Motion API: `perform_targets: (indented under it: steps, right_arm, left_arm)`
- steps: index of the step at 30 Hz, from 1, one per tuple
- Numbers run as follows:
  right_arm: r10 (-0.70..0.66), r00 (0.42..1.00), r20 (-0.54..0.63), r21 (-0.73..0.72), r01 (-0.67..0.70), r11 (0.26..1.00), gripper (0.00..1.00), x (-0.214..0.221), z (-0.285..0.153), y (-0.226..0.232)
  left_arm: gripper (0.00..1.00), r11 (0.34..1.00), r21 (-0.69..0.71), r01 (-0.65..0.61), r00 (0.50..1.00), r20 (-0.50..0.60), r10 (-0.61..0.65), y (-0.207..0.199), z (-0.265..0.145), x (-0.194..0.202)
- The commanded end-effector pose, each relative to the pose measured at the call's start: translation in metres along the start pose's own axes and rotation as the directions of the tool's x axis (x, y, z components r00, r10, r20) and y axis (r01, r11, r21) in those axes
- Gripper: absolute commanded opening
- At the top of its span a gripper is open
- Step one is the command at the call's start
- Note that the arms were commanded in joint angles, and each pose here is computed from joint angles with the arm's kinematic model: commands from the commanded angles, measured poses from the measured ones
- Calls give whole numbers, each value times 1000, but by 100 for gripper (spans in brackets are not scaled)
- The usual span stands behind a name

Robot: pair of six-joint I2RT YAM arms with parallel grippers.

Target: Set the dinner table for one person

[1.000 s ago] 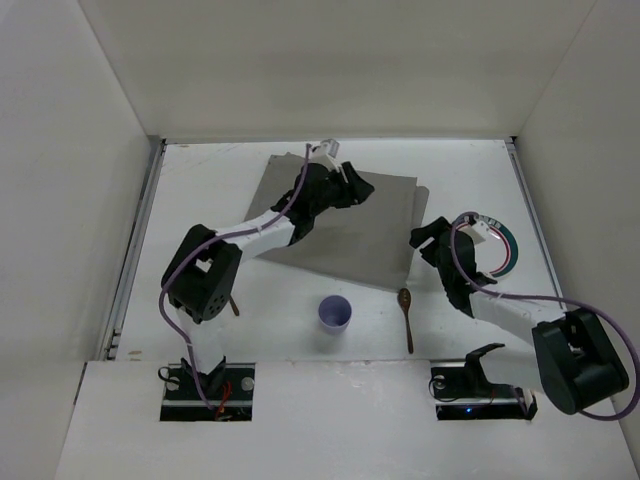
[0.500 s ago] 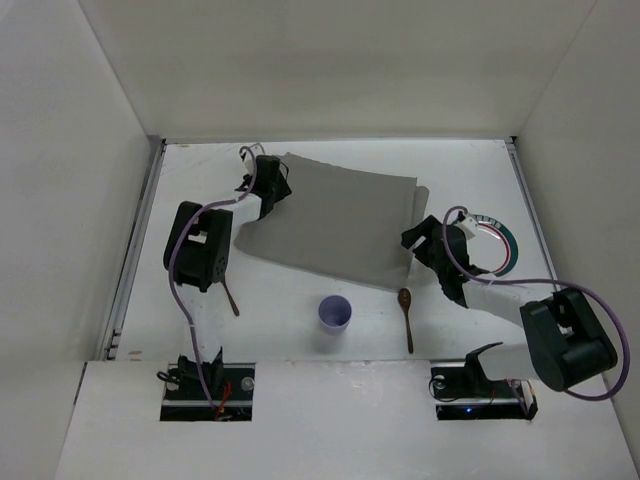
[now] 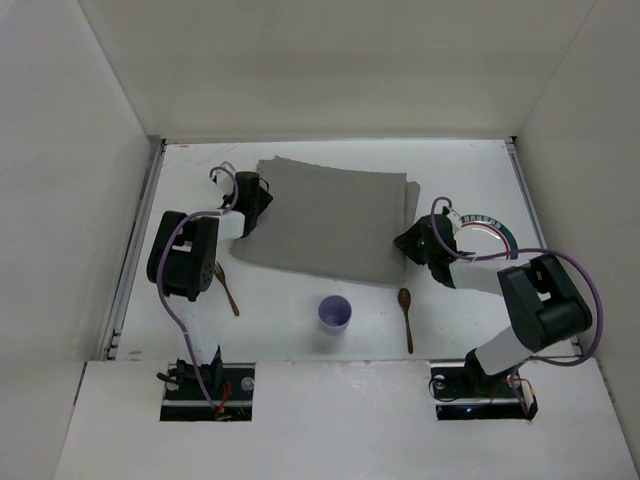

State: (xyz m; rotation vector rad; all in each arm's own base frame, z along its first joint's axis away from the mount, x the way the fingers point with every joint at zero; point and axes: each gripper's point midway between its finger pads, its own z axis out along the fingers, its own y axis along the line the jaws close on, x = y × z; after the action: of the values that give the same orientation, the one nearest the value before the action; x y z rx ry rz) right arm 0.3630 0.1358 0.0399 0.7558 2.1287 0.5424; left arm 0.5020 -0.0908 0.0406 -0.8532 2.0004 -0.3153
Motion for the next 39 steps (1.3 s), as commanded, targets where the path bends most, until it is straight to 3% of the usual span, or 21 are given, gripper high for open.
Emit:
perform_targets:
  steps: [1, 4, 10, 18, 34, 39]
  right_arm:
    - [38, 999, 15, -55, -37, 998, 39, -15, 6, 27]
    - [64, 997, 38, -69, -62, 996, 26, -33, 14, 37]
    - [66, 996, 52, -33, -64, 997, 14, -63, 49, 46]
    - [87, 995, 58, 3, -87, 996, 15, -89, 77, 47]
    - [87, 993, 80, 27, -89, 996, 16, -79, 52, 28]
    - [109, 990, 91, 7, -110, 994, 16, -72, 34, 20]
  left_arm:
    - [41, 1000, -9, 15, 1000, 26, -15, -1, -10, -1]
    - [41, 998, -36, 43, 999, 10, -43, 8, -3, 3]
    - [40, 997, -31, 69, 998, -9, -70, 2, 11, 7]
    - [39, 998, -26, 59, 998, -20, -59, -7, 25, 1]
    - [36, 996, -63, 67, 998, 6, -67, 18, -3, 5]
    - [36, 994, -93, 53, 999, -6, -53, 36, -19, 22]
